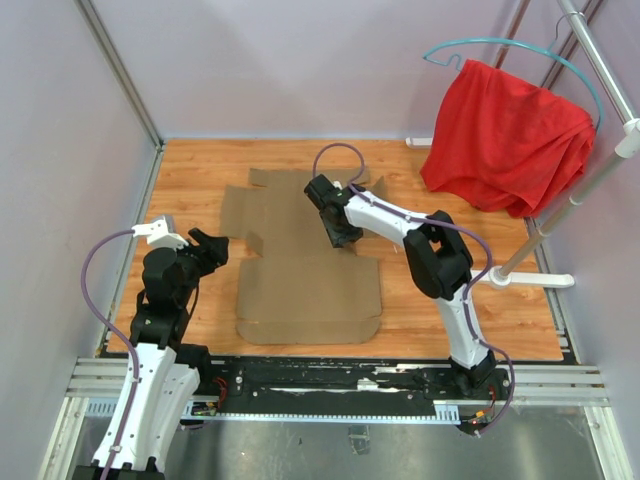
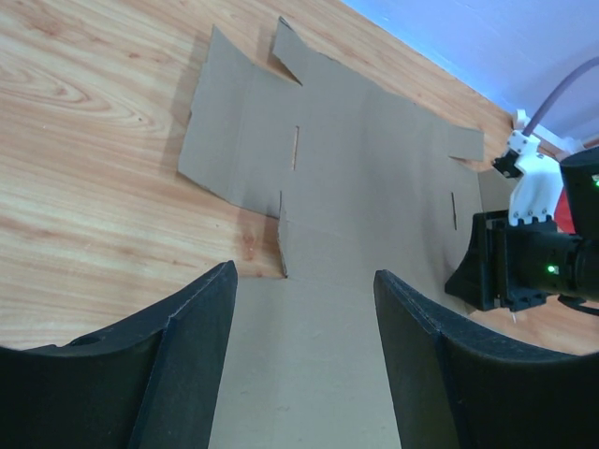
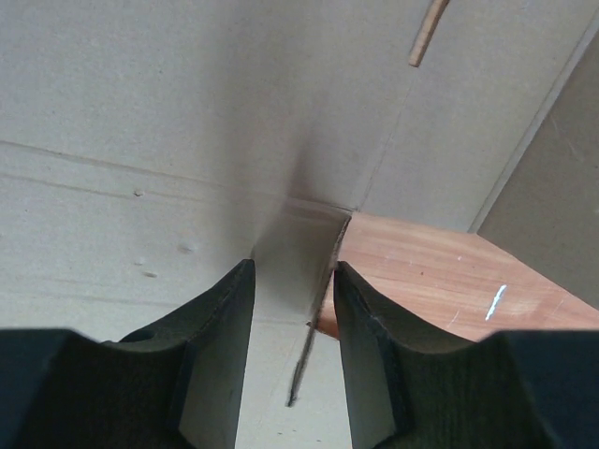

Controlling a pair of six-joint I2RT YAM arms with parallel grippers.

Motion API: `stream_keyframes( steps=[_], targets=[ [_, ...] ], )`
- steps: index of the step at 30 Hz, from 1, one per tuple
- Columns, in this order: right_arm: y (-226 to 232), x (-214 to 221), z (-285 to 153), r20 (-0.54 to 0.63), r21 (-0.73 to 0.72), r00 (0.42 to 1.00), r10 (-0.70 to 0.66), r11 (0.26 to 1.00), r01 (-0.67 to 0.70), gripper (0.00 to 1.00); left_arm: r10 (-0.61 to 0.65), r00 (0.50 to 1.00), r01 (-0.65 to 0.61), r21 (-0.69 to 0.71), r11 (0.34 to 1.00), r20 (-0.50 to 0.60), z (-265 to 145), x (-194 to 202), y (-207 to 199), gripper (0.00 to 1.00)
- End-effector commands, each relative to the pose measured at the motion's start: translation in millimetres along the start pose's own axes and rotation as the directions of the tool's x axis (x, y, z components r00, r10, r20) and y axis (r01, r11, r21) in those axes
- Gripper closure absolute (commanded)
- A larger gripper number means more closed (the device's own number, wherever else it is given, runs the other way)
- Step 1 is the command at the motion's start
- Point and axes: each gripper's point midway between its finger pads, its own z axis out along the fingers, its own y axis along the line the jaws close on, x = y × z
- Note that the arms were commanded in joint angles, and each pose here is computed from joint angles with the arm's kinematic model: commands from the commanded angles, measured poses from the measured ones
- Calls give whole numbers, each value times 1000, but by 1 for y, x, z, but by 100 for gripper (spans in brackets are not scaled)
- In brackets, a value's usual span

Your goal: Fold the paper box

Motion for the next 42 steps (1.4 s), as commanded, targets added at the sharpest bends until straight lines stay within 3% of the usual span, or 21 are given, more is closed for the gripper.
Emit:
stream_keyframes(
  steps=[1,10,17,23,29,33,37,42],
  targets=[
    [5,6,3,-29,70,997,-73,995,75,60,2,1000,-3,38,999,16,0,-4,-8,34],
    [7,18,19,-77,140,991,-113,982,123,60,2,1000,-3,43,999,10,1,-3,-8,34],
    [2,16,4,-47,161,994,-98,981,104,59,3,1000,-3,39,999,-1,2,-1,-8,34],
    [-9,1,-42,74,100,997,-39,994,31,35,1,1000,-1,22,1000,-16,6,3,-4,35],
    [-34,-8,-85,178,-56,980,94,995,-85,34,-66,997,66,-13,998,-40,18,8,-1,36],
    [-52,-1,-89,183,-161,965,186,974,-158,34,-137,988,136,-20,990,-70,37,18,-1,39],
    [-49,5,-74,116,-287,968,222,941,-181,40,-127,987,116,-115,987,-94,62,23,14,43],
    [-30,1,-53,64,-362,974,219,914,-182,66,-98,986,79,-142,987,-137,86,25,15,60]
  ],
)
